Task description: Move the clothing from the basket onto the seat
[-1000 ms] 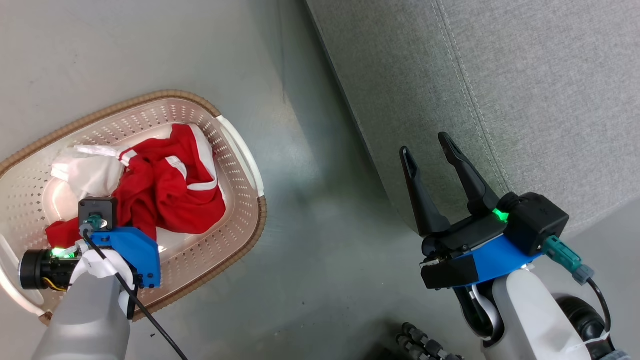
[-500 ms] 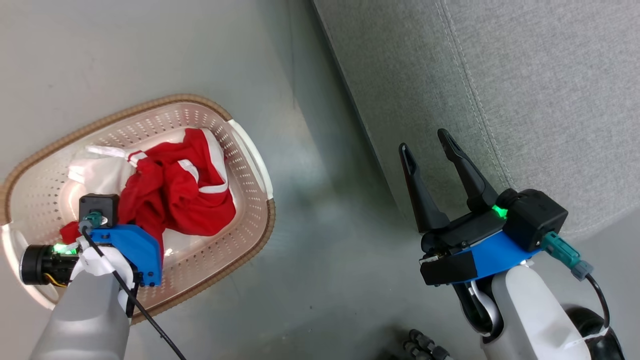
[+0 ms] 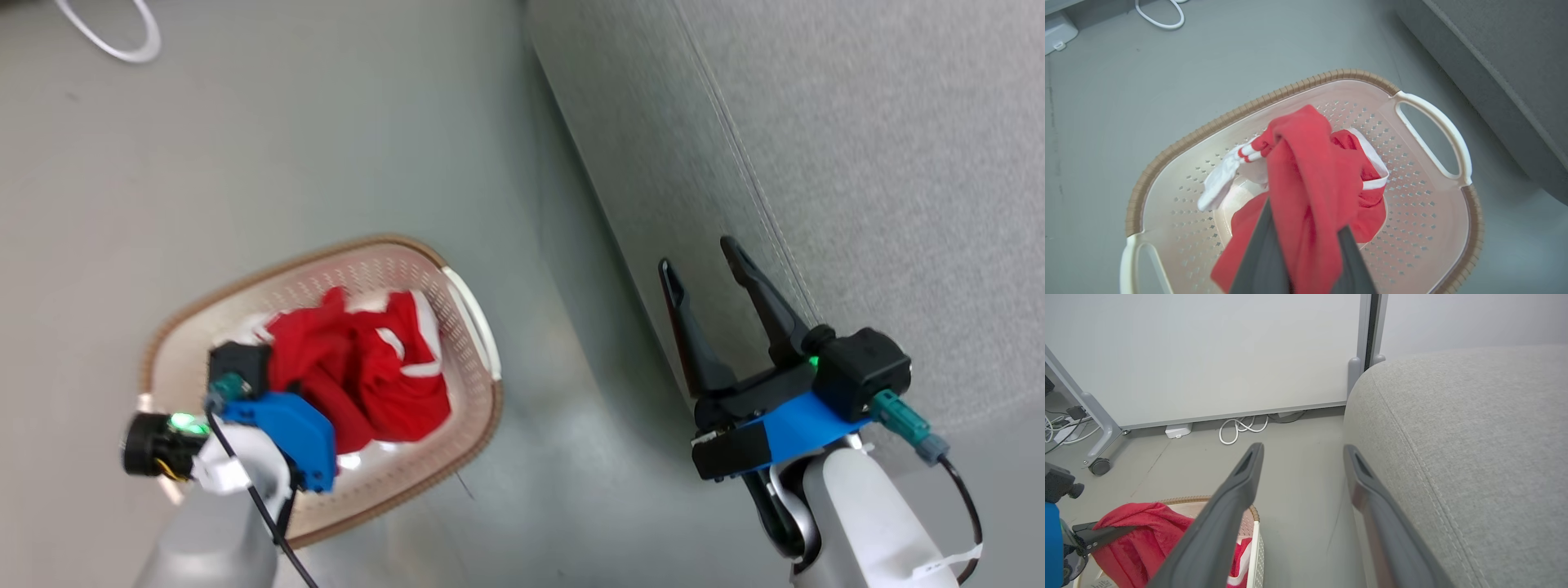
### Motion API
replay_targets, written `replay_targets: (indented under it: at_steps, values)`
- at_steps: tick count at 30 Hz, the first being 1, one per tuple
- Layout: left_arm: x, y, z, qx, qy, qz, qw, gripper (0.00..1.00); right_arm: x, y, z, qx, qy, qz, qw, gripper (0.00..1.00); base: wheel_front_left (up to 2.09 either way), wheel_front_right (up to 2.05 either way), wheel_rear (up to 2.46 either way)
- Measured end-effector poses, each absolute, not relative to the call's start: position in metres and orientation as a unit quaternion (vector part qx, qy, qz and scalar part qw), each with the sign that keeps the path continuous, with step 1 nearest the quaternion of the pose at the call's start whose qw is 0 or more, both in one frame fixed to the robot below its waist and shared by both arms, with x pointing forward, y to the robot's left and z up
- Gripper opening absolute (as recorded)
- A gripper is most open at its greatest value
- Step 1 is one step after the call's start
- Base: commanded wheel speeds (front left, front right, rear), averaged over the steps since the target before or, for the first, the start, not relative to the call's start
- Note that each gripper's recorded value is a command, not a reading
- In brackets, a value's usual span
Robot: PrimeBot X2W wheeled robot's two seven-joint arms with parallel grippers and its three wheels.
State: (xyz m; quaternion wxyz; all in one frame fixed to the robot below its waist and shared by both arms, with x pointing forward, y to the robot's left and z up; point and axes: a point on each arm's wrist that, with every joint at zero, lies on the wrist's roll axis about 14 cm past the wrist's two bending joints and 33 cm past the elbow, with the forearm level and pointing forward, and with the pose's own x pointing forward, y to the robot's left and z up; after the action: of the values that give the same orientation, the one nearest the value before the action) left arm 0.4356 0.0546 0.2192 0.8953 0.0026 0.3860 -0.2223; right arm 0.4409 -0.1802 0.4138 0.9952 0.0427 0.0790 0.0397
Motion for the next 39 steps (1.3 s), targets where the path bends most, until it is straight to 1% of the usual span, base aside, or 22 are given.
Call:
replay_targets:
  at_steps: [3,6,12,21,24,31,39]
  values:
    - [0.428,0.059,0.241,-0.004,0.365,-0.217,0.905,0.0,0.438,-0.171,0.426,0.049,0.066,0.05,0.995,1.0,0.0,0.0,0.0]
    - [0.43,0.062,0.267,-0.006,0.332,-0.211,0.919,0.0,0.433,-0.164,0.436,0.054,0.055,0.059,0.995,1.0,0.0,0.0,0.0]
    - [0.424,0.064,0.318,-0.008,0.271,-0.21,0.939,0.0,0.416,-0.149,0.454,0.061,0.038,0.078,0.994,1.0,0.0,0.0,0.0]
    - [0.406,0.052,0.389,0.003,0.182,-0.229,0.956,0.0,0.386,-0.128,0.485,0.064,0.003,0.106,0.992,1.0,0.0,0.0,0.0]
    - [0.402,0.047,0.413,0.004,0.15,-0.236,0.96,0.0,0.376,-0.122,0.495,0.063,-0.008,0.116,0.991,1.0,0.0,0.0,0.0]
    - [0.403,0.024,0.471,-0.008,0.075,-0.27,0.96,0.0,0.369,-0.105,0.509,0.061,-0.023,0.141,0.988,1.0,0.0,0.0,0.0]
    - [0.409,-0.003,0.52,-0.025,0.027,-0.308,0.951,0.0,0.364,-0.095,0.513,0.062,-0.027,0.157,0.985,1.0,0.0,0.0,0.0]
